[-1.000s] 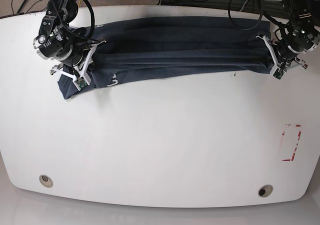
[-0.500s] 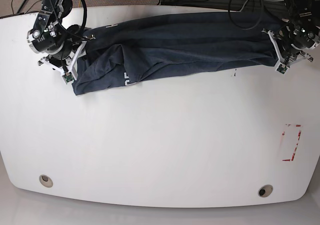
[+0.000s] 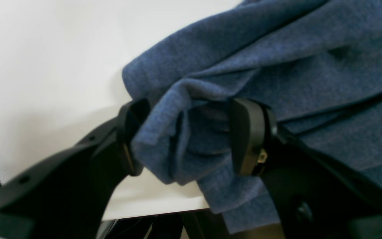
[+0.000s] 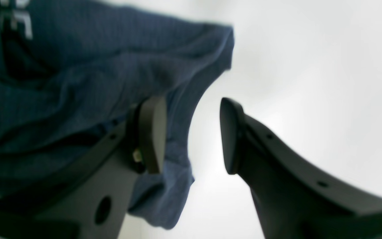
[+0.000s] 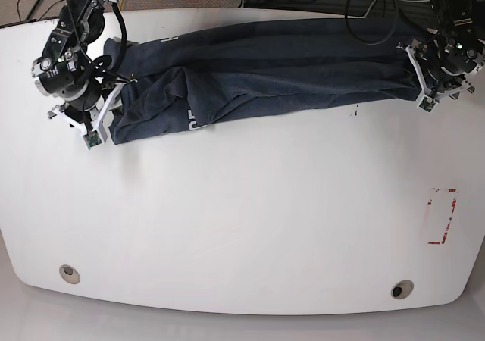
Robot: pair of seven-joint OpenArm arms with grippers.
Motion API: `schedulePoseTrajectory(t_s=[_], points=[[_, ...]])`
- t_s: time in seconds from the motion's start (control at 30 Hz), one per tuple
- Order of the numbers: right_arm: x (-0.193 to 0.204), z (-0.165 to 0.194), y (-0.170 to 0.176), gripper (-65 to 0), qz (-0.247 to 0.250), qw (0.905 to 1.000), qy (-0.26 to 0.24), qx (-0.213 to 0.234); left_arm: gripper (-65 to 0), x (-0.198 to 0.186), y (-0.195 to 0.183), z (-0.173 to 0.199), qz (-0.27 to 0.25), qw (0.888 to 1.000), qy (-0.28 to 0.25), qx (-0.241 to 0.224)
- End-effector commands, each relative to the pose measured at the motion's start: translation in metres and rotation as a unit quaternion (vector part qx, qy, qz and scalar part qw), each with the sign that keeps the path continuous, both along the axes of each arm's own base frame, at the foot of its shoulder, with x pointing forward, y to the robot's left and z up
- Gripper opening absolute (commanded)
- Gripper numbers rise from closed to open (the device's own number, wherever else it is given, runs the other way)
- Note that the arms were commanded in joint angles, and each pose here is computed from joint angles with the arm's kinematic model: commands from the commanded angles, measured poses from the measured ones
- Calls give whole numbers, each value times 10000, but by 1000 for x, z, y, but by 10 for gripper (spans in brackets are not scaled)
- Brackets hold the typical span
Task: Layout the t-shirt on the table in an organized manner, then fold the t-shirt properly
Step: 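Pull the folded strip's ends apart with both grippers to straighten it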
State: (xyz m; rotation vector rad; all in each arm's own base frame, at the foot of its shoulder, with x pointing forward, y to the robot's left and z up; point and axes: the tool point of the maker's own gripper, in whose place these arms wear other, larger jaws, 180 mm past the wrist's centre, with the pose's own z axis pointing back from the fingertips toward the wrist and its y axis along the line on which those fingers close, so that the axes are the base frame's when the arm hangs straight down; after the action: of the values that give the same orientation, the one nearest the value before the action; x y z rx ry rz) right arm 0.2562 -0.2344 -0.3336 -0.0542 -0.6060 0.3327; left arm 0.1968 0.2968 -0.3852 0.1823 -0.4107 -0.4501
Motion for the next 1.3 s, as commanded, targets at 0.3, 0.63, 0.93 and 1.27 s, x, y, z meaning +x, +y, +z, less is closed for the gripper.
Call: schedulePoseTrajectory(t_s=[0.3,0.63,0.93,1.27], points=[[25,6,36,-396,64,9965,-385,741,-297,16,5,49,251,9956,-898,67],[23,-36,46,-396,-86,9911,-79,1323,-299,-2,19,24,695,9955,-593,-268],[23,-64,36,-396,-241,9870,37,1587,-299,-18,21,-8,905,9944,-134,-533],[24,-78,6,-396,-404,9874,22,1531,-299,-7,2,-33,739,9935,74,-861]])
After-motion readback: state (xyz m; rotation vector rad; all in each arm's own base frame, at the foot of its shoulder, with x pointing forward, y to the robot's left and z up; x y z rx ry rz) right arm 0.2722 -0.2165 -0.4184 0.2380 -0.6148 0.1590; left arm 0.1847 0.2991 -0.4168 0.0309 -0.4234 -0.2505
